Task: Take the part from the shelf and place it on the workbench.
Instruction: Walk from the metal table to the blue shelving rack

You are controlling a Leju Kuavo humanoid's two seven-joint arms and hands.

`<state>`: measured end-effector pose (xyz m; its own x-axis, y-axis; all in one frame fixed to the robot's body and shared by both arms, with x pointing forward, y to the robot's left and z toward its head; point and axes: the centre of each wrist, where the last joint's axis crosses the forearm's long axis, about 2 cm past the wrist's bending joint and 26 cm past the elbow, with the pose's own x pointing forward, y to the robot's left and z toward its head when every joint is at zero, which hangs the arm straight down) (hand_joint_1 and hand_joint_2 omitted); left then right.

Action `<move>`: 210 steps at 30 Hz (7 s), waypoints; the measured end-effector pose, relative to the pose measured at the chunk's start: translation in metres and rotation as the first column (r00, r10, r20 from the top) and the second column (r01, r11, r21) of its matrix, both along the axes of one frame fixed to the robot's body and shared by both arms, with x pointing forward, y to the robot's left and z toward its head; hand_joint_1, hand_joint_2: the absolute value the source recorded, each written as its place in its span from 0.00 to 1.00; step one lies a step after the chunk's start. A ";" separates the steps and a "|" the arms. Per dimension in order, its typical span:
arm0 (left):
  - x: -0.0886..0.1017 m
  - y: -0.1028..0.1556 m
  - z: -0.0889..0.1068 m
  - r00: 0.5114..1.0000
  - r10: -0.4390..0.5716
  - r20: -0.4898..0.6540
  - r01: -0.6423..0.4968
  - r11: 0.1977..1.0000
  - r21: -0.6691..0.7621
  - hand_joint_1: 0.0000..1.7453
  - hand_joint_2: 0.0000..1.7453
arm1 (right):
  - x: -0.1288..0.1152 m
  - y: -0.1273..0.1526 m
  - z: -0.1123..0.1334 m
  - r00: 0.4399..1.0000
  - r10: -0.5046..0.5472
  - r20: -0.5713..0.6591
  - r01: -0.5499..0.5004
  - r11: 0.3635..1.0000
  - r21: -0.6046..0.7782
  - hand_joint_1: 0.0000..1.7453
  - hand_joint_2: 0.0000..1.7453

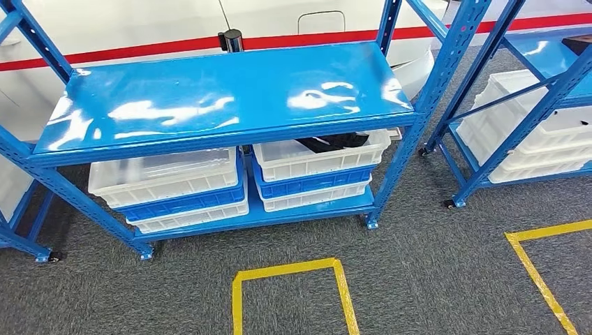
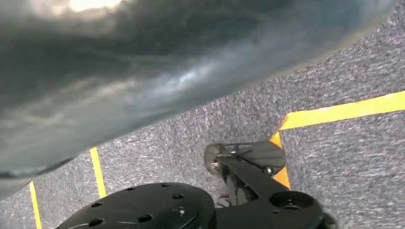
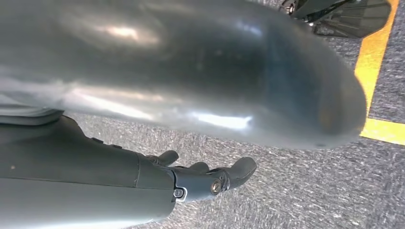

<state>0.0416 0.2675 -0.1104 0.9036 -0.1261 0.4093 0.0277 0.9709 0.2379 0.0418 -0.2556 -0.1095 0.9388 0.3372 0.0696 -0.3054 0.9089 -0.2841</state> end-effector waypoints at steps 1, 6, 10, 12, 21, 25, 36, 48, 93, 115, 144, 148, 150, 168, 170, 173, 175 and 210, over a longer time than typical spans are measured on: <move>0.000 0.000 0.000 1.000 0.000 -0.001 0.000 1.000 0.001 0.00 0.00 | 0.000 0.000 0.000 1.000 0.000 -0.001 0.000 1.000 0.000 0.00 0.00; 0.001 0.000 0.000 1.000 0.000 0.001 0.000 1.000 0.001 0.00 0.00 | 0.002 0.001 0.000 1.000 0.001 0.003 -0.001 1.000 0.001 0.00 0.00; 0.001 0.000 0.000 1.000 0.001 0.000 -0.001 1.000 0.002 0.00 0.00 | 0.001 0.001 0.000 1.000 0.001 0.003 -0.001 1.000 0.002 0.00 0.00; 0.001 0.000 0.000 1.000 0.000 0.001 0.000 1.000 0.002 0.00 0.00 | 0.001 0.002 0.000 1.000 0.001 0.002 -0.001 1.000 0.003 0.00 0.00; 0.001 0.000 0.000 1.000 0.001 0.000 -0.001 1.000 0.001 0.00 0.00 | 0.001 0.002 0.000 1.000 0.001 0.001 -0.001 1.000 0.003 0.00 0.00; 0.001 0.000 0.000 1.000 0.001 0.000 -0.001 1.000 0.002 0.00 0.00 | 0.001 0.001 0.000 1.000 0.001 0.001 -0.001 1.000 0.001 0.00 0.00; 0.001 0.000 0.000 1.000 0.000 -0.001 0.000 1.000 0.002 0.00 0.00 | 0.001 0.002 0.000 1.000 0.008 0.020 -0.008 1.000 0.006 0.00 0.00; 0.000 -0.002 0.000 1.000 0.002 -0.002 -0.002 1.000 -0.001 0.00 0.00 | 0.000 -0.001 0.000 0.998 0.018 0.057 -0.017 1.000 -0.019 0.00 0.00; -0.001 0.000 0.000 1.000 0.012 -0.002 -0.012 1.000 0.002 0.00 0.00 | -0.001 0.005 0.000 0.995 0.053 0.089 -0.055 0.998 0.011 0.00 0.00; 0.000 -0.001 0.000 1.000 0.012 0.000 -0.012 1.000 0.001 0.00 0.00 | -0.002 0.005 0.000 0.995 0.054 0.090 -0.055 0.998 0.011 0.00 0.00; 0.000 -0.001 0.000 1.000 0.012 -0.006 -0.012 1.000 0.013 0.00 0.00 | -0.005 0.008 0.000 0.995 0.056 0.088 -0.058 0.998 0.016 0.00 0.00; 0.000 -0.001 0.000 1.000 0.008 -0.005 -0.008 1.000 0.025 0.00 0.00 | -0.005 0.008 0.000 0.994 0.055 0.093 -0.058 0.998 0.028 0.00 0.00; 0.000 -0.001 0.000 1.000 0.006 -0.001 -0.006 1.000 0.027 0.00 0.00 | -0.005 0.008 0.000 0.994 0.056 0.097 -0.061 0.997 0.045 0.00 0.00; 0.000 -0.002 0.000 1.000 0.003 0.009 -0.003 1.000 0.026 0.00 0.00 | -0.005 0.006 0.000 0.990 0.088 0.112 -0.096 0.994 0.061 0.00 0.00; 0.000 -0.002 0.000 1.000 0.003 0.009 -0.003 1.000 0.026 0.00 0.00 | -0.005 0.006 0.000 0.990 0.089 0.111 -0.096 0.994 0.061 0.00 0.00; 0.000 -0.002 0.000 1.000 0.002 0.010 -0.003 1.000 0.026 0.00 0.00 | -0.005 0.006 0.000 0.990 0.091 0.110 -0.098 0.993 0.060 0.00 0.00; 0.000 -0.002 0.000 1.000 0.002 0.011 -0.002 1.000 0.026 0.00 0.00 | -0.005 0.006 0.000 0.990 0.092 0.110 -0.099 0.993 0.060 0.00 0.00; 0.000 -0.003 0.000 1.000 -0.003 0.011 0.002 1.000 0.029 0.00 0.00 | -0.005 0.006 0.000 0.989 0.101 0.106 -0.107 0.993 0.057 0.00 0.00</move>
